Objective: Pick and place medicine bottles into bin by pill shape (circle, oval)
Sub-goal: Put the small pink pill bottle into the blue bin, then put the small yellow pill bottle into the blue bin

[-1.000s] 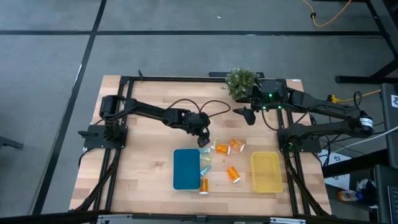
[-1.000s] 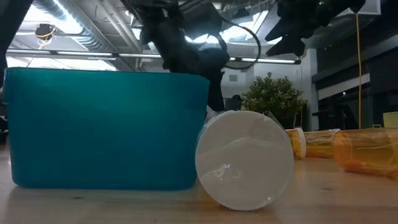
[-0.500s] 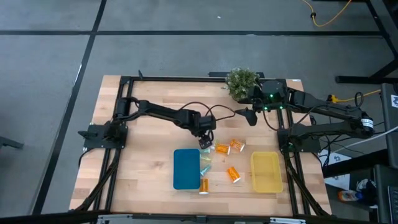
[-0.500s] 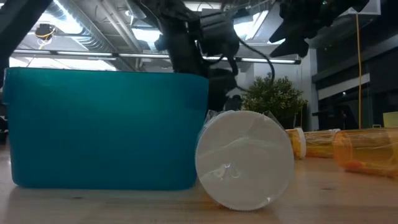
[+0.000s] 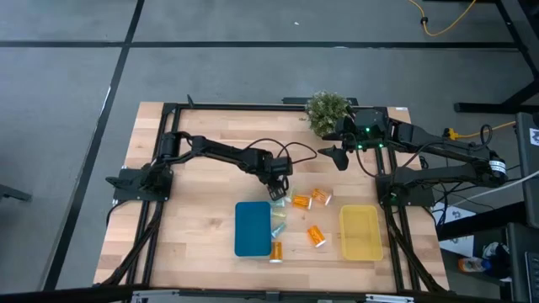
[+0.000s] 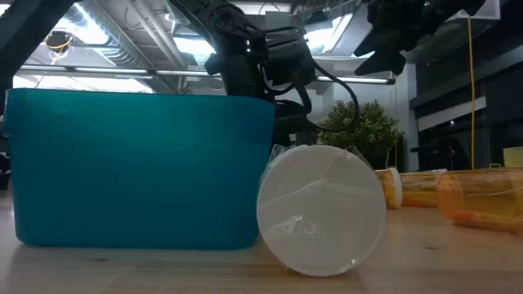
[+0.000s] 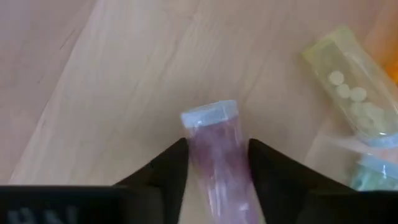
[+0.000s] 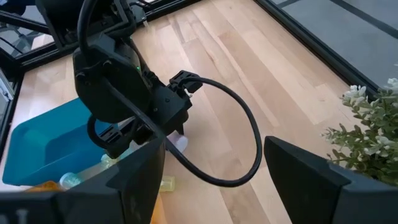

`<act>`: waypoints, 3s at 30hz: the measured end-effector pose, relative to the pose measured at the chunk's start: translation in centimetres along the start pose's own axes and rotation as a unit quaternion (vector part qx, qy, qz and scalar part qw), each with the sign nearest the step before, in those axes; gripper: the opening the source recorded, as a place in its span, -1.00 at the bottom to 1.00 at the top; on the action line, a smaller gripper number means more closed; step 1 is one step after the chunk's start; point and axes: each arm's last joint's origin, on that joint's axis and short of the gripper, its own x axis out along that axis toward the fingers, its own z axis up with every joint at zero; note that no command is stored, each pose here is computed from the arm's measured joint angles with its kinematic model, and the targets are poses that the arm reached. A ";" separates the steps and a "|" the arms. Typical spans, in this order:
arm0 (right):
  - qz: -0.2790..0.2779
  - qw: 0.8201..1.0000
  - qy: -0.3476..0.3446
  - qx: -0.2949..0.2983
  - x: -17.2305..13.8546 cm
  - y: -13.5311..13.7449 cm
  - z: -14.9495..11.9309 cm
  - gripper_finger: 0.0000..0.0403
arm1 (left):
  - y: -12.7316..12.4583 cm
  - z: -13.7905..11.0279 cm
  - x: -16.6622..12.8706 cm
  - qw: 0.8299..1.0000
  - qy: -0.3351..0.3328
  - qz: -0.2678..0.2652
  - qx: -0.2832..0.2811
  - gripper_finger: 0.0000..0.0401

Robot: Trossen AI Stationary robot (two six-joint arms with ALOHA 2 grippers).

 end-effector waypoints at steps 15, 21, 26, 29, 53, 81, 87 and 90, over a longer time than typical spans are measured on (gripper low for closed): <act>-0.001 1.000 -0.006 -0.003 -0.2 0.0 0.0 0.37 | -0.1 -1.1 -11.3 0.999 -0.027 -0.014 -0.015 -0.75; -0.002 1.000 -0.004 -0.014 -0.2 0.0 0.0 0.37 | -4.3 -4.1 -15.4 0.994 -0.053 -0.063 0.077 -0.75; -0.001 1.000 -0.006 -0.014 -0.2 0.0 0.1 0.37 | -7.4 -5.7 -16.2 0.985 -0.080 -0.095 0.120 -0.70; -0.001 1.000 -0.007 -0.014 -0.2 0.0 0.1 0.37 | -8.4 -6.4 -16.5 0.982 -0.085 -0.106 0.134 -0.62; 0.000 1.000 -0.006 -0.012 -0.2 0.0 0.1 0.37 | -9.7 -8.0 -16.7 0.987 -0.078 -0.092 0.104 -0.25; -0.014 0.995 0.088 0.040 4.4 -1.3 -4.2 0.37 | -9.4 -7.9 -16.7 0.971 -0.120 -0.016 0.204 -0.26; -0.009 0.997 0.062 0.048 4.6 -1.2 -3.9 0.37 | -9.1 -7.8 -16.7 0.949 -0.120 0.009 0.291 -0.26; -0.004 0.998 0.036 0.045 4.7 -1.2 -3.4 0.37 | -8.8 -7.8 -16.6 0.952 -0.122 0.034 0.278 -0.26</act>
